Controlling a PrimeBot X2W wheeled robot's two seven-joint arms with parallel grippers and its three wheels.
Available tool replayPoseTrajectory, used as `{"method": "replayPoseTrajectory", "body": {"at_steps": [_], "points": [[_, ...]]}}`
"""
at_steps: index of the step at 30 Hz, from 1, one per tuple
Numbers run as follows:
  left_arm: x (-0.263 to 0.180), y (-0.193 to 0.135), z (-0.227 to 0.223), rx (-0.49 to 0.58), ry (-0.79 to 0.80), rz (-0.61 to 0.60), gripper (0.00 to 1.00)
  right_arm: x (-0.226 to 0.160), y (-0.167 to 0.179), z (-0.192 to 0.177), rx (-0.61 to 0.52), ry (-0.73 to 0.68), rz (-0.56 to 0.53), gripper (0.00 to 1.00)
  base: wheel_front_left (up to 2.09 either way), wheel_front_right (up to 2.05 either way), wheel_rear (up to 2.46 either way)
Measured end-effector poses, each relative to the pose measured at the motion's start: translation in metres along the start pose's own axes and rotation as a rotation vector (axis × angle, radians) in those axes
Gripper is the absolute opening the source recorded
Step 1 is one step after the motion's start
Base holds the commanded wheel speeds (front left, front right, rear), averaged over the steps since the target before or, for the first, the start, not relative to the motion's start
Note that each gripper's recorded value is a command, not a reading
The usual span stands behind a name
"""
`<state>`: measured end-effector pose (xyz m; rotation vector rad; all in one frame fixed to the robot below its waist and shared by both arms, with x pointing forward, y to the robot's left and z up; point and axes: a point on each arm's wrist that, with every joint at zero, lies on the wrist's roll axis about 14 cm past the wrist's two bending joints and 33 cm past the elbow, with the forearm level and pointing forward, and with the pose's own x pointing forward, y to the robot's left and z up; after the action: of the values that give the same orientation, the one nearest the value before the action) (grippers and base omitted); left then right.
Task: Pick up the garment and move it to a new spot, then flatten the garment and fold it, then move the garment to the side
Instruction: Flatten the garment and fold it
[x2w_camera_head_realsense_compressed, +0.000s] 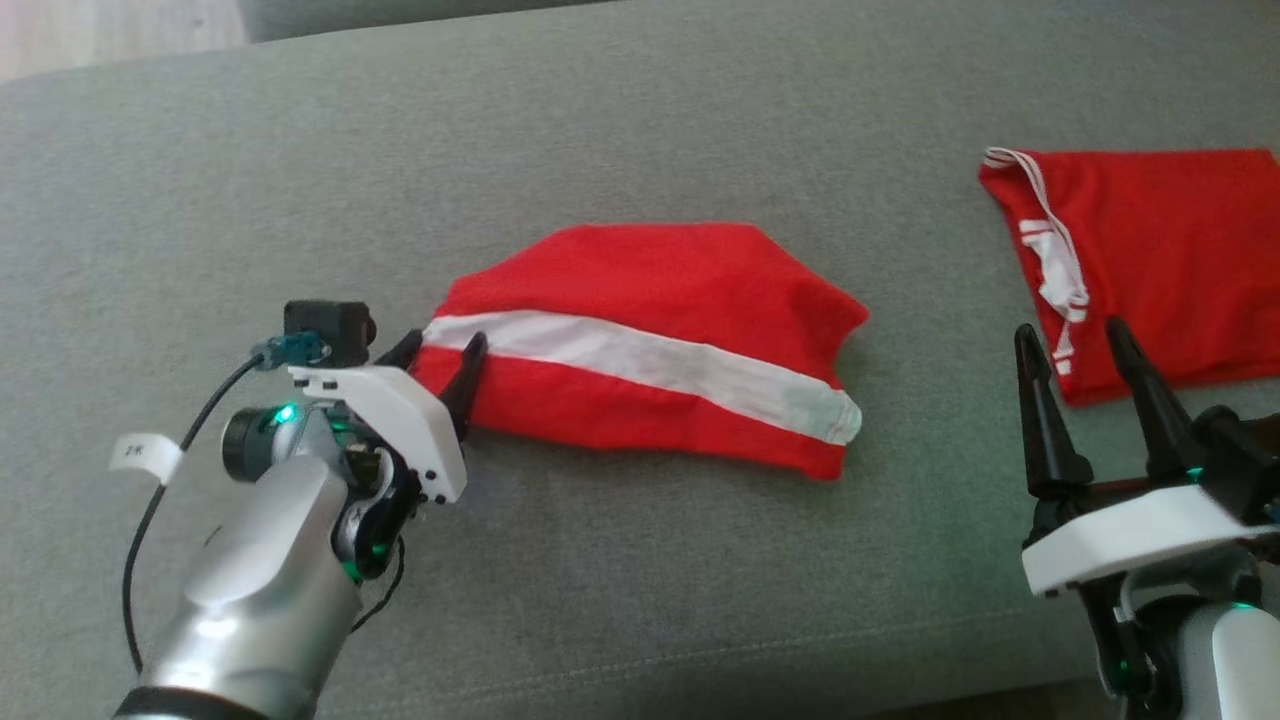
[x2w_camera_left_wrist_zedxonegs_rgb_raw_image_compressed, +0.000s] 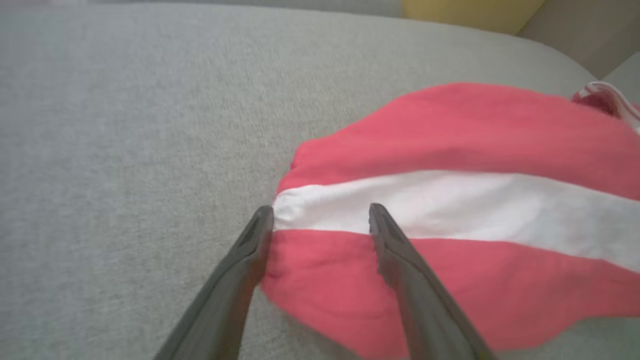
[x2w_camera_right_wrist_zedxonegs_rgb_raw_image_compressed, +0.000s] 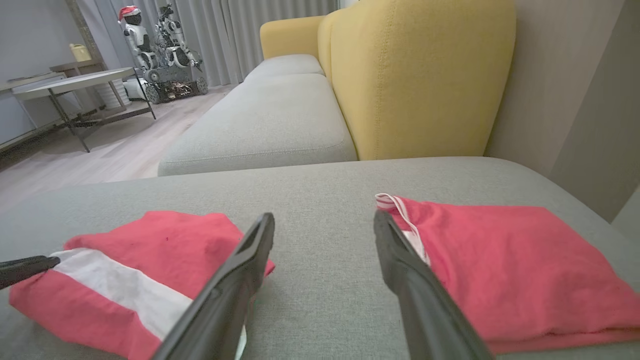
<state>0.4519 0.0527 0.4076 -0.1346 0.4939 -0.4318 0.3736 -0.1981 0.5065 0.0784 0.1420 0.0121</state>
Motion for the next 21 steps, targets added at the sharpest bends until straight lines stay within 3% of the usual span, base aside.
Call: {"method": "replayPoseTrajectory", "body": {"at_steps": [9, 10, 11, 12, 13, 21], "points": [[0.015, 0.017, -0.019, -0.025, 0.081, 0.036, 1.0, -0.001, -0.008, -0.003, 0.0, 0.008, -0.025, 1.0, 0.0, 0.0, 0.0], [0.016, 0.017, -0.021, -0.027, 0.088, 0.034, 0.86, -0.001, -0.008, -0.004, 0.0, 0.01, -0.025, 1.0, 0.0, 0.0, 0.0], [0.016, 0.017, -0.023, -0.028, 0.094, 0.033, 0.48, -0.001, -0.008, -0.005, 0.001, 0.012, -0.025, 1.0, 0.0, 0.0, 0.0], [0.017, 0.017, -0.024, -0.028, 0.098, 0.035, 0.31, -0.001, -0.008, -0.005, 0.002, 0.013, -0.024, 1.0, 0.0, 0.0, 0.0], [0.017, 0.018, -0.024, -0.028, 0.097, 0.035, 0.0, 0.0, -0.007, -0.006, 0.002, 0.015, -0.023, 1.0, 0.0, 0.0, 0.0], [0.018, 0.016, -0.01, -0.009, 0.033, 0.023, 0.0, -0.001, -0.001, -0.009, 0.014, 0.024, -0.005, 1.0, 0.0, 0.0, 0.0]]}}
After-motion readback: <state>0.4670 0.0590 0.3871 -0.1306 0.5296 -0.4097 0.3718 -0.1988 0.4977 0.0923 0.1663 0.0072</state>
